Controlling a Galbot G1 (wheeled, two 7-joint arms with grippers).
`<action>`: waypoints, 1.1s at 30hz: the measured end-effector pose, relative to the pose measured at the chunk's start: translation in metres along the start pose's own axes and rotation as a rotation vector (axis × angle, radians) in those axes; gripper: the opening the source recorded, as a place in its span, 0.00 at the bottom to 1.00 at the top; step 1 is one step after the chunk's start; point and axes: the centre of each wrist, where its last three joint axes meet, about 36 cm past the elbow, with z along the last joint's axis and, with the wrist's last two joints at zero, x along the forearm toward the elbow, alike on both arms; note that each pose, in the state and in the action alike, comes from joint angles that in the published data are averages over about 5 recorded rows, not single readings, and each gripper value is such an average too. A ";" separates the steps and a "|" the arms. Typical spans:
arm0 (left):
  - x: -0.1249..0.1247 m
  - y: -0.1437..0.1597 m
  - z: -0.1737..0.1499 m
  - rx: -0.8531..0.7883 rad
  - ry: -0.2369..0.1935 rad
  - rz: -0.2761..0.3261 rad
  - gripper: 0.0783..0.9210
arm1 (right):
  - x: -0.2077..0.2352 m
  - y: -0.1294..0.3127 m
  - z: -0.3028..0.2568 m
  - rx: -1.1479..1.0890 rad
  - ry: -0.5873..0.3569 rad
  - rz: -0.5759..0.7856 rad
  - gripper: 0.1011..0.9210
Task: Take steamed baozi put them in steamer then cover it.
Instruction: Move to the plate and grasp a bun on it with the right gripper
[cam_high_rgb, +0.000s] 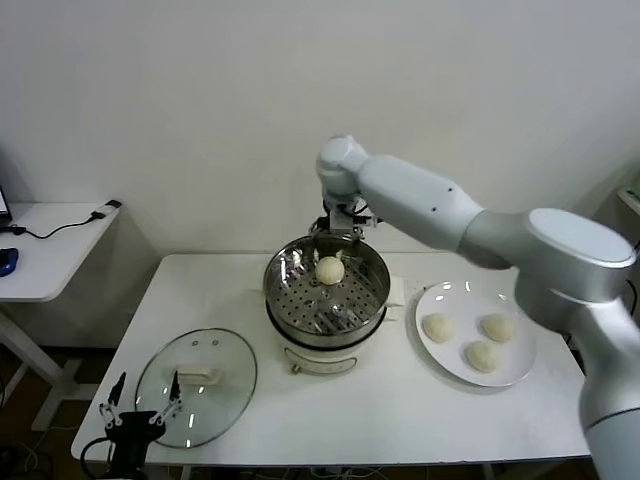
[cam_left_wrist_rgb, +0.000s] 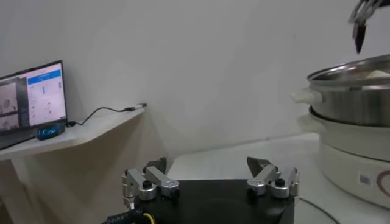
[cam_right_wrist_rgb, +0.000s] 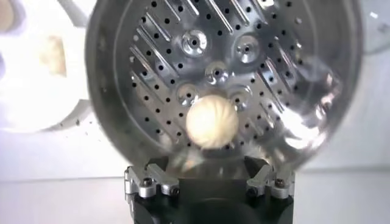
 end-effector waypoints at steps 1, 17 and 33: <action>0.000 -0.001 -0.001 0.001 -0.002 0.001 0.88 | 0.003 0.012 0.004 -0.052 -0.003 0.014 0.88; 0.000 0.001 -0.009 -0.001 -0.008 0.007 0.88 | -0.036 0.209 0.019 -0.997 -0.122 0.063 0.88; 0.002 0.004 -0.016 0.006 -0.008 -0.003 0.88 | -0.137 0.302 -0.011 -1.281 -0.191 -0.118 0.88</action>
